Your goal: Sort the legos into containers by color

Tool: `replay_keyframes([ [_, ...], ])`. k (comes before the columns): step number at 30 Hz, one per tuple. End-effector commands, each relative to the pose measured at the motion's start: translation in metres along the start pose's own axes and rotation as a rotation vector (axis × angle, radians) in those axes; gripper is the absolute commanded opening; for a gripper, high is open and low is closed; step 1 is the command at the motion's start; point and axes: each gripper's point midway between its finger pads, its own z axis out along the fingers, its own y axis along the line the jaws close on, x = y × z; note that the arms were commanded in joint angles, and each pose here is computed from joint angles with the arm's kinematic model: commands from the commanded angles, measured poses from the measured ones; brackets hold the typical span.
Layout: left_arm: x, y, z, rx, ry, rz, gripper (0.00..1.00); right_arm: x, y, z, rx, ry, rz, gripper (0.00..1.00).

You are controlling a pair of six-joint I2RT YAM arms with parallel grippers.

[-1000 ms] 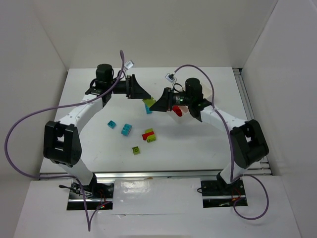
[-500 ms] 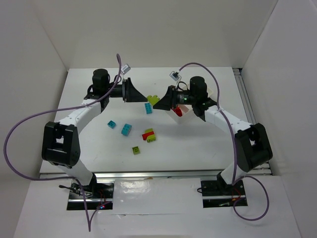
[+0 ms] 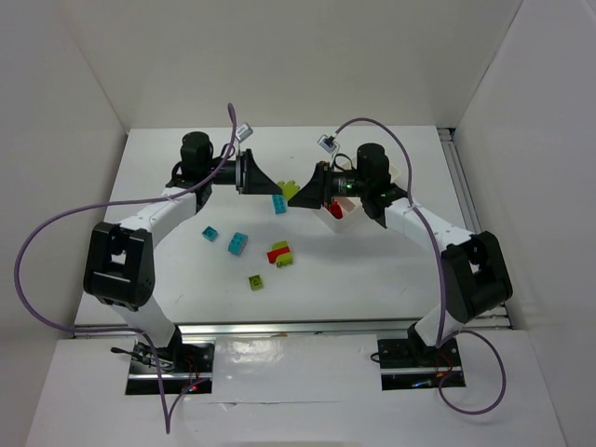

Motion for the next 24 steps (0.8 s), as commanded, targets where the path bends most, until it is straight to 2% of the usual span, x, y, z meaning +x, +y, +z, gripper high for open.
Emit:
replay_keyframes([
  [1, -0.007, -0.008, 0.002, 0.033, 0.001, 0.071, 0.70, -0.001, 0.007, 0.001, -0.034, 0.005, -0.028, 0.09],
  [4, -0.008, -0.009, 0.002, 0.035, -0.001, 0.080, 0.60, 0.001, 0.005, 0.005, -0.031, 0.011, -0.021, 0.09],
  [11, -0.009, -0.011, 0.002, 0.038, -0.003, 0.072, 0.53, 0.007, 0.004, 0.009, -0.040, 0.033, -0.004, 0.09],
  [13, -0.009, -0.011, 0.002, 0.038, -0.003, 0.072, 0.28, 0.004, 0.006, 0.010, -0.042, 0.028, -0.012, 0.09],
  [15, -0.009, -0.009, 0.002, 0.042, 0.006, 0.061, 0.00, 0.004, 0.007, 0.009, -0.050, 0.034, -0.012, 0.38],
  [17, -0.009, -0.006, 0.003, 0.037, 0.010, 0.039, 0.00, 0.003, 0.008, 0.008, -0.041, 0.027, -0.023, 0.71],
  [20, -0.007, -0.003, 0.003, 0.042, 0.018, 0.041, 0.00, -0.004, 0.007, 0.009, -0.023, 0.016, -0.032, 0.81],
  [24, -0.002, 0.000, 0.002, 0.036, 0.037, 0.031, 0.00, -0.009, 0.006, 0.007, -0.022, -0.002, -0.038, 0.82],
])
